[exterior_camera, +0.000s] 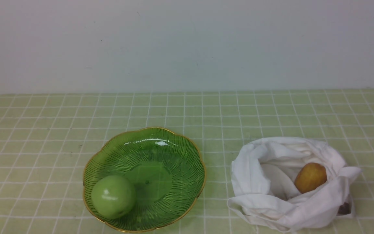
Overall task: Take the fruit out of the bag on the green coffee tablecloth and place them on the plate.
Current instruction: 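Reach for the kiwi in the white bag with the right gripper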
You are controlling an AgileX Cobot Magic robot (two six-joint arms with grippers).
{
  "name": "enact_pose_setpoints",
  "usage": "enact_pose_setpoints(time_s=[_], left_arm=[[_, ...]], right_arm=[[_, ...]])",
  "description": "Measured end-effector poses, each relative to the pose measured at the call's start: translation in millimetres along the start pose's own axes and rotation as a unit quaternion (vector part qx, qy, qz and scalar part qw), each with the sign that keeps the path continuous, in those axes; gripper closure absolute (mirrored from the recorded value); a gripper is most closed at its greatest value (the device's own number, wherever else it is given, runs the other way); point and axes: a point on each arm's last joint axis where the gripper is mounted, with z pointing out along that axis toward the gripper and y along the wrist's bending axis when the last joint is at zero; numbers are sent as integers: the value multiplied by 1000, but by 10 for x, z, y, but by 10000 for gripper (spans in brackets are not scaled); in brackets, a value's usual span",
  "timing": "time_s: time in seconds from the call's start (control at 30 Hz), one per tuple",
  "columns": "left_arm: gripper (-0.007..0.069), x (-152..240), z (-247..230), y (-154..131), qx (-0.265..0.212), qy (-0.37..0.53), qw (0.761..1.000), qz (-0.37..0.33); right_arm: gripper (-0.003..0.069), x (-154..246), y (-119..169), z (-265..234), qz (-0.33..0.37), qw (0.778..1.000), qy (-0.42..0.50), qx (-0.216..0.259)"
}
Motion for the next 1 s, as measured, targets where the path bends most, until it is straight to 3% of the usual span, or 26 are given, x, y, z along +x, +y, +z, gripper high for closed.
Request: enact_pose_setpoints(time_s=[0.07,0.13,0.23,0.33,0.37,0.4,0.43,0.5,0.67,0.7,0.8,1.0], left_arm=[[633,0,0,0,0,0,1000,0],[633,0,0,0,0,0,1000,0],[633,0,0,0,0,0,1000,0],[633,0,0,0,0,0,1000,0],[633,0,0,0,0,0,1000,0],[633,0,0,0,0,0,1000,0],[633,0,0,0,0,0,1000,0],[633,0,0,0,0,0,1000,0],[633,0,0,0,0,0,1000,0],[633,0,0,0,0,0,1000,0],[633,0,0,0,0,0,1000,0],[633,0,0,0,0,0,1000,0]], right_arm=[[673,-145,284,-9,-51,998,13,-42],[673,-347,728,44,-152,983,63,-84],[673,-417,1066,267,-219,955,180,-89],[671,-362,1202,641,-263,906,327,-59],[671,-356,1201,669,-267,901,336,-55],[671,-292,1191,893,-276,871,406,-32],[671,-273,1184,950,-276,864,421,-27],[671,-145,1089,1279,-282,819,501,4],[671,250,801,1744,-301,741,600,33],[671,249,799,1744,-303,740,600,33],[670,575,665,1873,-314,704,635,48],[643,854,481,1980,-342,676,644,106]])
